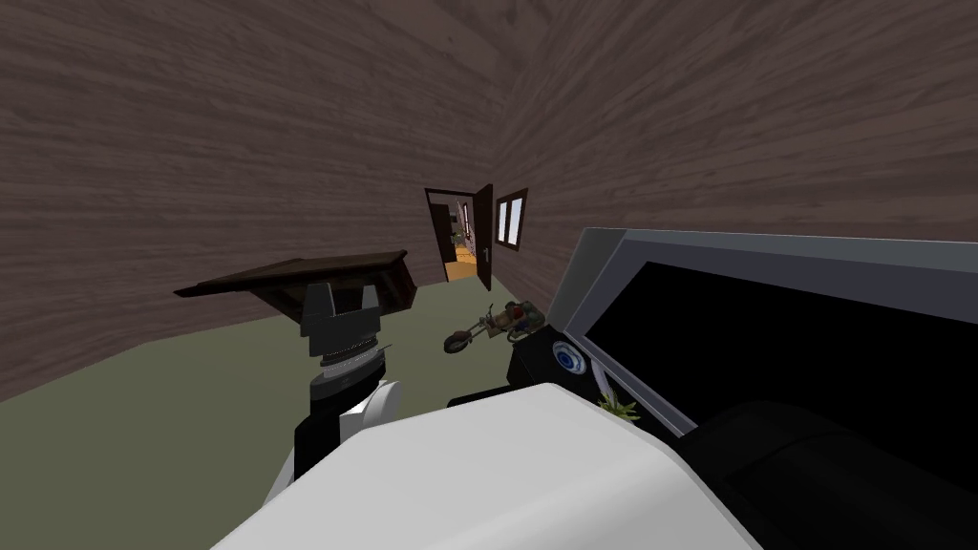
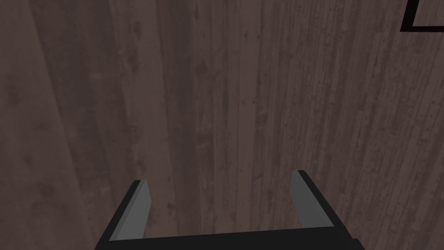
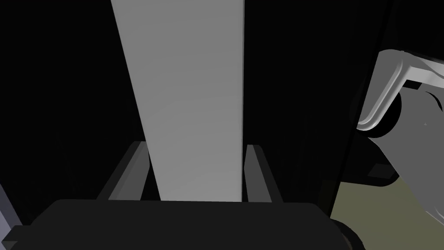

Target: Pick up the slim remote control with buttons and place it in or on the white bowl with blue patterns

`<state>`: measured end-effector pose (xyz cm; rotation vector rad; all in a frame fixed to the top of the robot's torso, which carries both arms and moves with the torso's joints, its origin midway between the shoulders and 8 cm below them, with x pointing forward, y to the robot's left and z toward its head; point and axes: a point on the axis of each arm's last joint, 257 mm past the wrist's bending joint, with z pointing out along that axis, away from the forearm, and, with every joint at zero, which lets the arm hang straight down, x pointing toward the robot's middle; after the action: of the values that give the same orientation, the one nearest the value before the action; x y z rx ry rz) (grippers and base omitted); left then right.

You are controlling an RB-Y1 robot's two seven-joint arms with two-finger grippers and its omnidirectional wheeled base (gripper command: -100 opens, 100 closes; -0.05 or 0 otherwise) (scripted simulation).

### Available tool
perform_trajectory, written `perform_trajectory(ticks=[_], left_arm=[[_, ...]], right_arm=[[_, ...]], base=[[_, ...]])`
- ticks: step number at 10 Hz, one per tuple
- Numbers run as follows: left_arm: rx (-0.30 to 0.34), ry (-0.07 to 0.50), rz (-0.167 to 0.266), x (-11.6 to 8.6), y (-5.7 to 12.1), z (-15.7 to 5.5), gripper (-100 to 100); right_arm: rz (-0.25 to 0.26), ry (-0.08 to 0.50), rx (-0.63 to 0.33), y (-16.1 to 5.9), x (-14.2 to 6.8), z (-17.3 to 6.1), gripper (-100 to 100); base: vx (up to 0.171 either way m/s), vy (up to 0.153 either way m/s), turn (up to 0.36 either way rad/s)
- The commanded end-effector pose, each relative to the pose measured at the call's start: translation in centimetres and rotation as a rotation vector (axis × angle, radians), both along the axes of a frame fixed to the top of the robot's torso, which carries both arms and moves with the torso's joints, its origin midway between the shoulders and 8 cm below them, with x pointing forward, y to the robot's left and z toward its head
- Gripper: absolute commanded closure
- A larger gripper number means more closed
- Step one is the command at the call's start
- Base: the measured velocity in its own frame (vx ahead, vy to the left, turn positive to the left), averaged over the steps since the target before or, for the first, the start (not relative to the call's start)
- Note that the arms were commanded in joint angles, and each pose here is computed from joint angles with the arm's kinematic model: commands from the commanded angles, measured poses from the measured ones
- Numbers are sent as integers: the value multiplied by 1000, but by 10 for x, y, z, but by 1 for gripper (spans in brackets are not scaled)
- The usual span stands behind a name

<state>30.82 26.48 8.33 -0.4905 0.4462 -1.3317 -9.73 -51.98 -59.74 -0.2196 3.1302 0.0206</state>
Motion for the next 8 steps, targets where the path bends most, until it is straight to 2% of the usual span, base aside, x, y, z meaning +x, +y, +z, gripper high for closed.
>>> perform_trajectory(ticks=[1, 2, 6, 7, 8], left_arm=[[0, 0, 0, 0, 0, 0, 0], [0, 0, 0, 0, 0, 0, 0], [0, 0, 0, 0, 0, 0, 0], [0, 0, 0, 0, 0, 0, 0], [0, 0, 0, 0, 0, 0, 0]], right_arm=[[0, 0, 0, 0, 0, 0, 0], [6, 0, -1, -10, 0, 8, 100], [16, 1, 0, -24, 3, 21, 100], [14, 1, -1, -21, 2, 18, 100], [13, 1, -1, -21, 2, 18, 0]], base=[[0, 0, 0], [22, 21, -90], [16, 19, -54], [5, 12, -9], [0, 0, 0]])
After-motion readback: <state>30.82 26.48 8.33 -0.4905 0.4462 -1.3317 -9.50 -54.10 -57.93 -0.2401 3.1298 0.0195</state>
